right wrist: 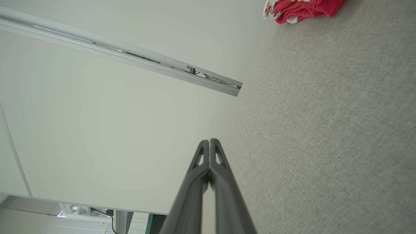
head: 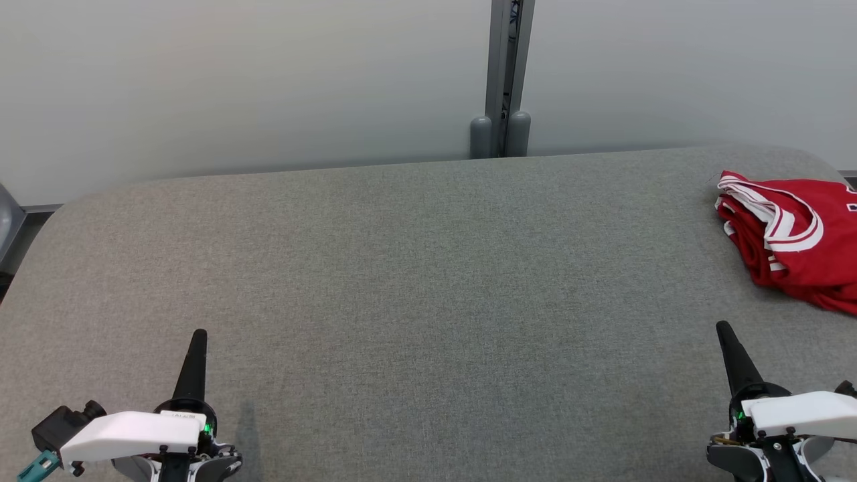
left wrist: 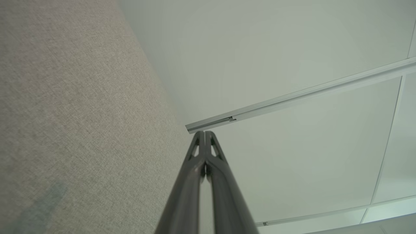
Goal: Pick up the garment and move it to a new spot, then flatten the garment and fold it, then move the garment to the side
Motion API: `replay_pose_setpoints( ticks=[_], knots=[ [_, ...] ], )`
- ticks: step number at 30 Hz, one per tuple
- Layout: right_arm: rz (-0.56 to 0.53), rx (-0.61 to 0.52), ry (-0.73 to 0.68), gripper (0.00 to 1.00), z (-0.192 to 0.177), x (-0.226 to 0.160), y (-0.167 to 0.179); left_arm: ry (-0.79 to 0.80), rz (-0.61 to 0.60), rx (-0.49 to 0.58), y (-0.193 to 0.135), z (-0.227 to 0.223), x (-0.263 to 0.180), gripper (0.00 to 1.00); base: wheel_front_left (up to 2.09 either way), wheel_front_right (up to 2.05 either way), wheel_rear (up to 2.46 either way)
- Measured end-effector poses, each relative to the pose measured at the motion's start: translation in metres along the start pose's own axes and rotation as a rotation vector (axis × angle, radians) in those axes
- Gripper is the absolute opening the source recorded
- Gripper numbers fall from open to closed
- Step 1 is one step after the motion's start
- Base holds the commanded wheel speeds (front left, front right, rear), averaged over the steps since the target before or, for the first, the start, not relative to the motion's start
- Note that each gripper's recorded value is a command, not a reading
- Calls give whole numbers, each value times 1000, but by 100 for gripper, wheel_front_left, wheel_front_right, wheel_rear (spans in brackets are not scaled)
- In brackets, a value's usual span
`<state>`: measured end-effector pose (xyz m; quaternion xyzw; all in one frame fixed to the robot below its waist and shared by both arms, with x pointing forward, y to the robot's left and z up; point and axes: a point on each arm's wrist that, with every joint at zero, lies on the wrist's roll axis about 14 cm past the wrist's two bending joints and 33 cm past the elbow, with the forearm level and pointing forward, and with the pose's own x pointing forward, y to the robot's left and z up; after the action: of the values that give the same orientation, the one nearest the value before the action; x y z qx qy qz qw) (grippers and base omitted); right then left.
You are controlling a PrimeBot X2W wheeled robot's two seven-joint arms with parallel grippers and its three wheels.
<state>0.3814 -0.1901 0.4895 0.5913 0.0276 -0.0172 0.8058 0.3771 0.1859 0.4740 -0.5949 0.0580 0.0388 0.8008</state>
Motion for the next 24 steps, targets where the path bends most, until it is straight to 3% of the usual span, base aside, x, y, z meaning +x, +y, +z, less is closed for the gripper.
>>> replay_pose_setpoints(
  ticks=[24],
  knots=[
    [26, 189, -10, 0, 8, 3, 6, -12, -67, -182, -14, 12, 4, 0, 0, 0, 0]
  ],
)
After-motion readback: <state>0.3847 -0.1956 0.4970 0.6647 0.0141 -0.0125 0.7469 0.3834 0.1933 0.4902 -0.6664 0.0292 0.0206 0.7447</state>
